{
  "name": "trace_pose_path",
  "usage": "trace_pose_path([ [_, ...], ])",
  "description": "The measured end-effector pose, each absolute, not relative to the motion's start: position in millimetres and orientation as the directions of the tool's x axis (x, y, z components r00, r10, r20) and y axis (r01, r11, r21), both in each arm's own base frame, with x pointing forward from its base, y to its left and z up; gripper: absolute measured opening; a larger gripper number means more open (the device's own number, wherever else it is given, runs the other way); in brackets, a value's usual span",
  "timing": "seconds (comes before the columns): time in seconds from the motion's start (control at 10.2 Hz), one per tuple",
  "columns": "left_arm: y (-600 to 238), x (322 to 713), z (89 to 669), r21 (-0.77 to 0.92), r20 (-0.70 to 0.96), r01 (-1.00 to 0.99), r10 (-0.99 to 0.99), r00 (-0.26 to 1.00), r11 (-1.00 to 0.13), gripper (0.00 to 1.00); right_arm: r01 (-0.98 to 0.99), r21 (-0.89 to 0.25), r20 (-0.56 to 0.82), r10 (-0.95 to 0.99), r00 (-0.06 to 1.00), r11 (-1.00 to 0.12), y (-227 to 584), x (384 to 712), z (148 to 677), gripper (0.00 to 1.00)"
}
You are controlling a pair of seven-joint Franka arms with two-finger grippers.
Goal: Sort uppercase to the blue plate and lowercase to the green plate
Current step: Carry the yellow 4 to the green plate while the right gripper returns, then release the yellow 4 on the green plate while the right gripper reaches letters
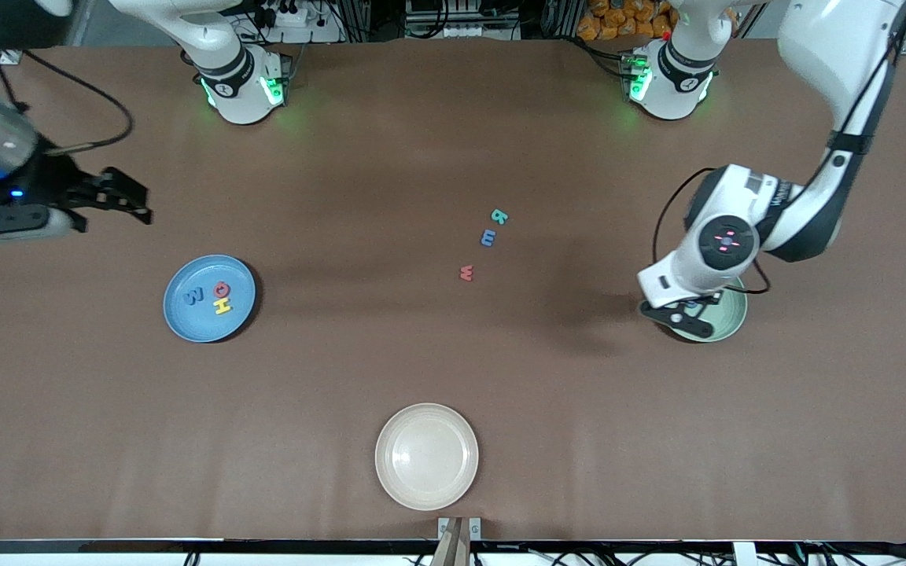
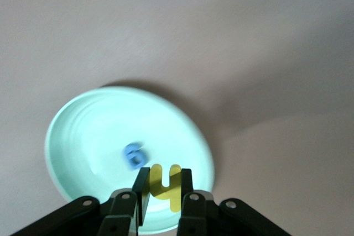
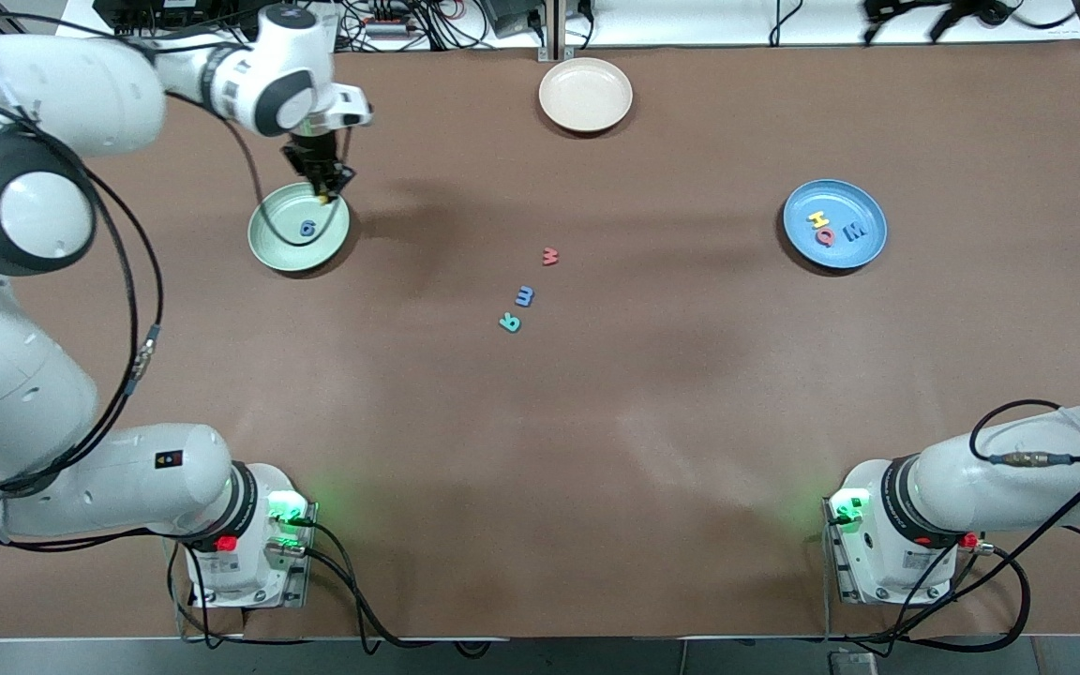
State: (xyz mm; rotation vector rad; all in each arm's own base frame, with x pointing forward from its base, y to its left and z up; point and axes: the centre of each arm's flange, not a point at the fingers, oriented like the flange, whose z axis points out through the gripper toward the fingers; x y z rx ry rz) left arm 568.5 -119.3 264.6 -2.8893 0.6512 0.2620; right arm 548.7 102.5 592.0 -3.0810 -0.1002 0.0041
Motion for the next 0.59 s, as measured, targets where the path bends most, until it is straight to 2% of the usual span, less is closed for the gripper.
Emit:
trace_pose_path([
  [0.29,-82,557,240,-0.109,-0.229,-0.4,-0.369,0.901,-0.91,0.26,0.098,-0.064,0.001,0.098,0.995,-0.993,261,529,548,1.0],
  [0.59,-58,548,219,-0.106,-0.224,-0.37,-0.34,0.913,-0.923,0.26,0.239,-0.095,0.036,0.237,0.971,-0.966,423,484,456,1.0],
])
